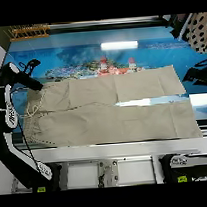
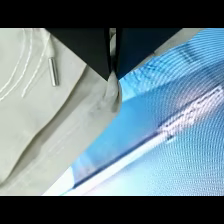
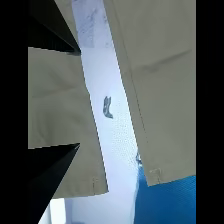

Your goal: Fold the clothes and pants, and hang the long-sleeved shirts on hangers.

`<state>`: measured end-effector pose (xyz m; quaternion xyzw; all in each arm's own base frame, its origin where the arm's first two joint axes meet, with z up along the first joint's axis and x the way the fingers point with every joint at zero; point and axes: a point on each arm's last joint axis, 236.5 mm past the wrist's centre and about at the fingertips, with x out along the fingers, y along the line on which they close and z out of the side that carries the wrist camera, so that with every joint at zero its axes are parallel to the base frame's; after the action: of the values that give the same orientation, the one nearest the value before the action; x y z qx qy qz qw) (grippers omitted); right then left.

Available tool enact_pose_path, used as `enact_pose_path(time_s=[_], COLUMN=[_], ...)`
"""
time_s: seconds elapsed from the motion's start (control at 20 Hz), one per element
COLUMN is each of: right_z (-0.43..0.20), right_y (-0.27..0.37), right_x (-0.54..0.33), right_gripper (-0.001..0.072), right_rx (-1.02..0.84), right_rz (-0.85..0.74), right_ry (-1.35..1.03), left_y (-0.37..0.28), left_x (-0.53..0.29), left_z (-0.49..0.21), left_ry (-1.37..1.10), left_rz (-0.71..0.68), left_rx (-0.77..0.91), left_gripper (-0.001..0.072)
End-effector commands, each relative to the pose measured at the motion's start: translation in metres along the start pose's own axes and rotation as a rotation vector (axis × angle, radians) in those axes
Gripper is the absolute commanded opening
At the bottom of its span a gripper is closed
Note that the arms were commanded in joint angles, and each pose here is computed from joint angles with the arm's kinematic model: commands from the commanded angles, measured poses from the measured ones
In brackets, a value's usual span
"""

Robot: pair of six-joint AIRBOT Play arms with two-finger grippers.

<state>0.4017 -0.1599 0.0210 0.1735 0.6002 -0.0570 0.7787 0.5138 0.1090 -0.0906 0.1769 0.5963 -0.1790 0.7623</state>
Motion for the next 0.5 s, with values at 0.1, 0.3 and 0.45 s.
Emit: enact_pose_path(time_s=[0.1, 0.3, 0.45], right_z=[-0.007, -0.020, -0.027], right_y=[-0.037, -0.044, -0.038], right_x=[0.053, 0.089, 0.105], right_gripper=[0.0611, 0.0611, 0.0611], right_rx=[0.436, 0.569, 0.597], right_rz=[0.188, 0.189, 0.204], right_ry=[-0.001, -0.024, -0.010], left_y=[-0.003, -0.003, -0.003], left_x=[0.000, 0.000, 0.000], left_z=[-0.002, 0.000, 0.000], left_ry=[0.010, 0.003, 0.003], left_rz=[-0.010, -0.010, -0.010], left_rx=[0.003, 0.002, 0.002], left_gripper=[0.0007, 0.0007, 0.0007])
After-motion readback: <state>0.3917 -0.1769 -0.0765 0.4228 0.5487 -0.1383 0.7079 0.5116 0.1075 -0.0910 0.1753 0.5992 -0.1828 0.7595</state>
